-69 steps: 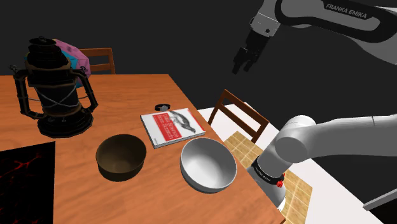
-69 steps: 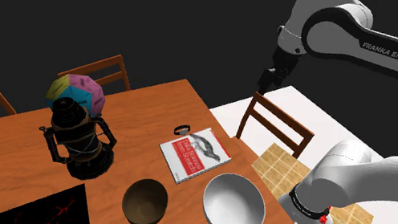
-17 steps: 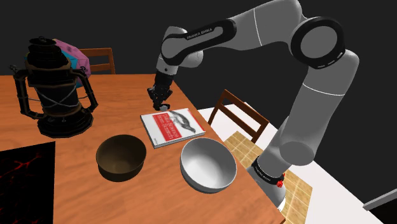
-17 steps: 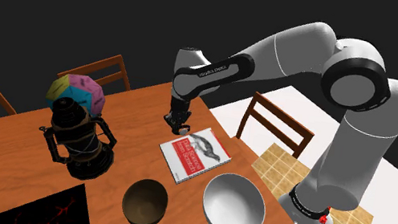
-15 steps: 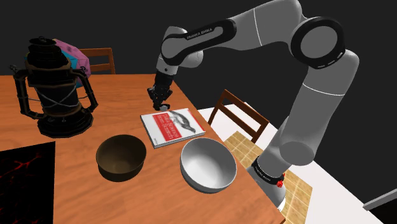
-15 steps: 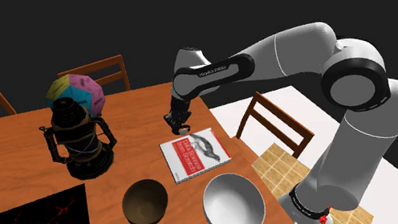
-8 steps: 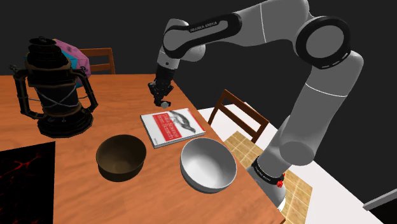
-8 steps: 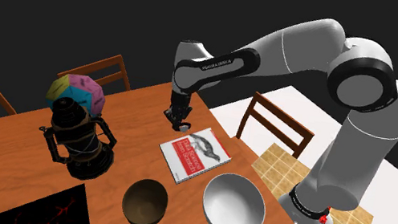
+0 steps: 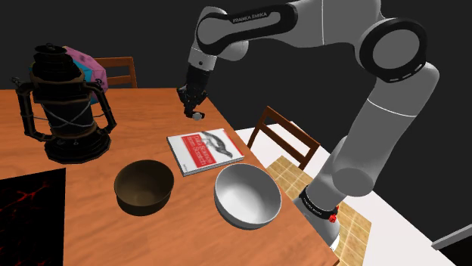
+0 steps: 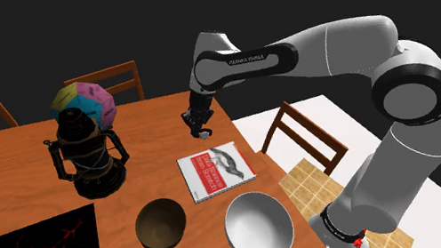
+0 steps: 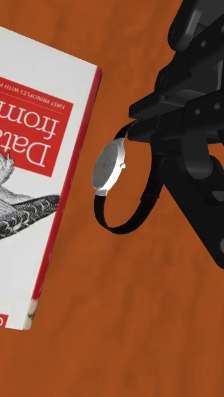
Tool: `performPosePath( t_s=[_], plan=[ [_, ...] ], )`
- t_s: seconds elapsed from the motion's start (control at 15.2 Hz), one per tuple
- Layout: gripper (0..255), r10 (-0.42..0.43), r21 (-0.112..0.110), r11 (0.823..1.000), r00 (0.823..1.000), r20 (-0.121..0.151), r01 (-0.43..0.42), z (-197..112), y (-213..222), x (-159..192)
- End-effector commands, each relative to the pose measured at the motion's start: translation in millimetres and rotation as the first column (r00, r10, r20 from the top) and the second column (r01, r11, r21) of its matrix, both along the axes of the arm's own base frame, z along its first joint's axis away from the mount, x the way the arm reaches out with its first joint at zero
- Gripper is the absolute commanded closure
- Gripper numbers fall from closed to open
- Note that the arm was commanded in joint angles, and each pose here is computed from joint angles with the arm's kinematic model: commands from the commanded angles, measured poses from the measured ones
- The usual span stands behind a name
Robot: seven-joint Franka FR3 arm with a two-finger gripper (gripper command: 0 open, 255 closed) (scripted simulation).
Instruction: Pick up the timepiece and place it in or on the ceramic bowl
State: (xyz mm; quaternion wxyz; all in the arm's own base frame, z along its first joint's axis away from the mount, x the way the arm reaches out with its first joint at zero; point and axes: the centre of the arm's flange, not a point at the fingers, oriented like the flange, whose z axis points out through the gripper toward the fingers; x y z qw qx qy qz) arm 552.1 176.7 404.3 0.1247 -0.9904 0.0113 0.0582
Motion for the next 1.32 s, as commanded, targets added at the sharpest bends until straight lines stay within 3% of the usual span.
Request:
performPosePath(
  t_s=[0.0, 1.25],
  plan=[
    [255, 0.000, 0.000, 1.000, 1.000, -0.001, 0.000, 10.0, 0.0, 0.1],
    [255, 0.000, 0.000, 1.000, 1.000, -0.001, 0.000, 104.5, 11.2, -7.0]
  ],
)
